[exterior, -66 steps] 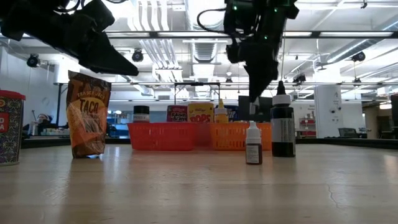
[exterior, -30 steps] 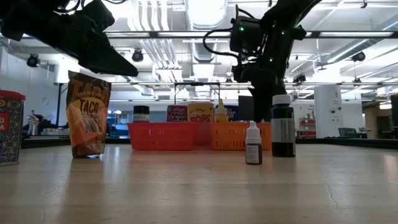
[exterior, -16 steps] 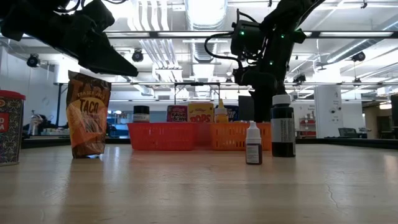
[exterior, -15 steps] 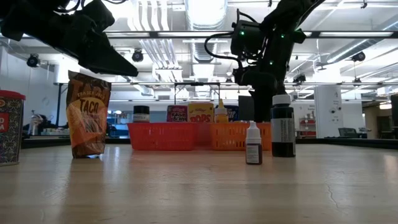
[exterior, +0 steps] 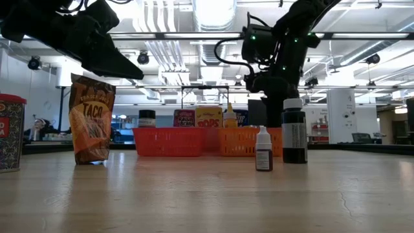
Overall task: Pick & Place Kitchen Items
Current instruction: Put the small violet food coloring bottle into the orange bin, then put the small red food coloring bottle into the orange bin
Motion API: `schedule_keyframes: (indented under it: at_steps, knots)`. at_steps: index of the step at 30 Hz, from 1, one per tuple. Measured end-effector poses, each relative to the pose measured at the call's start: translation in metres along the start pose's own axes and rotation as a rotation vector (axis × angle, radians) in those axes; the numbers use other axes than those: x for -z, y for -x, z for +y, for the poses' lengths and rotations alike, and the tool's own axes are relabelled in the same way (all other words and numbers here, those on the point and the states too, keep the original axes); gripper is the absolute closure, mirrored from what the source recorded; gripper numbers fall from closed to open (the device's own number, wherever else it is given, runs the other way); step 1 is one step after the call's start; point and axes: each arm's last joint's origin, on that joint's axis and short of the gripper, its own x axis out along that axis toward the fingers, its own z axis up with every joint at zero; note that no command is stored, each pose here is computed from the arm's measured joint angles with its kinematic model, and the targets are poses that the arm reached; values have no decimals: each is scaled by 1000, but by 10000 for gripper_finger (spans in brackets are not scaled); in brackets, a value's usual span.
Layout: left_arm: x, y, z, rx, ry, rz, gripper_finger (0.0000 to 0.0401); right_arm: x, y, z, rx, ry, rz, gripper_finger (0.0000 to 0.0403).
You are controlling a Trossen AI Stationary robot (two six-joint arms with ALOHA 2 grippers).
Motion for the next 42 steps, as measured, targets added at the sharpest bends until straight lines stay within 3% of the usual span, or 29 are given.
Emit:
schedule_keyframes:
  at_steps: [13,31,42]
  knots:
    - [0,0,0,0,0,0,233,2,-2,-1,2,-12,4,337]
    - [0,0,0,0,0,0,233,-9,10,1,-14,-4,-40,247]
    - [0,0,0,0,-5,0,233,-31,56,15,-38,76,-55,286]
